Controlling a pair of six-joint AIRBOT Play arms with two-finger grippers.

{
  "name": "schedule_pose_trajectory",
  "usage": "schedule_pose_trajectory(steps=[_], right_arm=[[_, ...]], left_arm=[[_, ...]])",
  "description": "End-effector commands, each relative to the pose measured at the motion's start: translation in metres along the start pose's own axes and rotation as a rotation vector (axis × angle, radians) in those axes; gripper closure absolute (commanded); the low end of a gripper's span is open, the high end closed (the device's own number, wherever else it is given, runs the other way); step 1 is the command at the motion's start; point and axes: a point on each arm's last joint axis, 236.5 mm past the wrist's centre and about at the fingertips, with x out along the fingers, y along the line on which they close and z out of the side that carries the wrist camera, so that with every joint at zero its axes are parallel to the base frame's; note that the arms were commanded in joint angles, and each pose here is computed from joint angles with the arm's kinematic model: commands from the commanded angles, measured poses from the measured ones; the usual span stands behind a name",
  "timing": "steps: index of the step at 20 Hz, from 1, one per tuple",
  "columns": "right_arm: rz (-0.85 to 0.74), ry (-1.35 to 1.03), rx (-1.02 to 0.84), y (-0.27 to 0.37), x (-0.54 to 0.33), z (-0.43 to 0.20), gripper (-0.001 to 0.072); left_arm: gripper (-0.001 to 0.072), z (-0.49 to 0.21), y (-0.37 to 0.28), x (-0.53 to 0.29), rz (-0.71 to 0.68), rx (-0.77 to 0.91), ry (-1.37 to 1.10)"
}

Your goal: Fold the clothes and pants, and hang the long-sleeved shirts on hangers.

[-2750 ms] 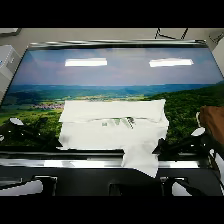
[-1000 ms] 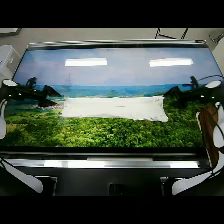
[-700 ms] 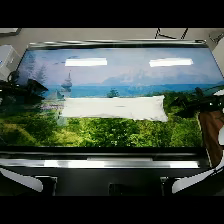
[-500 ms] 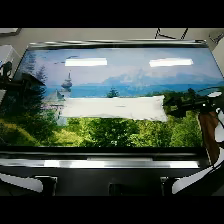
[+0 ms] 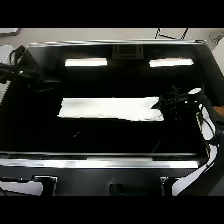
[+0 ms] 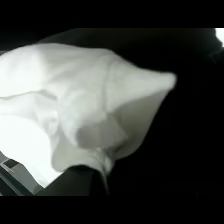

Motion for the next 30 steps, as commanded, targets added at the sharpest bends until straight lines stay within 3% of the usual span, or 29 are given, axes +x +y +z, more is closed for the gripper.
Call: schedule_pose_trajectory(steps=[1,2,5,8,14,20,24,27,30], right_arm=[[0.053,0.009,-0.059,0.040,-0.008,-0.010,0.0672],[0.065,0.001,-0.077,0.053,-0.019,-0.013,0.0672],[0.076,-0.029,-0.126,0.094,-0.058,-0.031,0.0672],[0.077,-0.061,-0.175,0.137,-0.091,-0.057,0.0672],[0.084,-0.088,-0.289,0.214,-0.113,-0.116,0.0671],[0.089,-0.172,-0.366,0.254,-0.150,-0.162,0.0671],[0.019,-0.194,-0.338,0.240,-0.154,-0.161,0.0670],[0.048,-0.236,-0.300,0.243,-0.148,-0.138,0.0670],[0.114,-0.214,-0.302,0.256,-0.122,-0.122,0.0670]], left_arm=[[0.0428,0.002,-0.039,0.039,0.000,0.140,-0.019],[0.0606,0.003,-0.052,0.059,-0.008,0.203,-0.036],[0.0684,-0.012,-0.071,0.134,-0.013,0.279,-0.032],[0.0683,-0.062,-0.057,0.229,0.011,0.122,0.096],[0.0683,-0.151,-0.067,0.339,-0.030,0.056,0.284],[0.0685,-0.197,-0.141,0.388,-0.257,-0.173,0.314],[0.0684,-0.203,-0.201,0.411,-0.385,-0.276,0.170],[0.0689,-0.188,-0.191,0.410,-0.371,-0.235,0.130],[0.0691,-0.138,-0.147,0.371,-0.274,-0.054,0.103]])
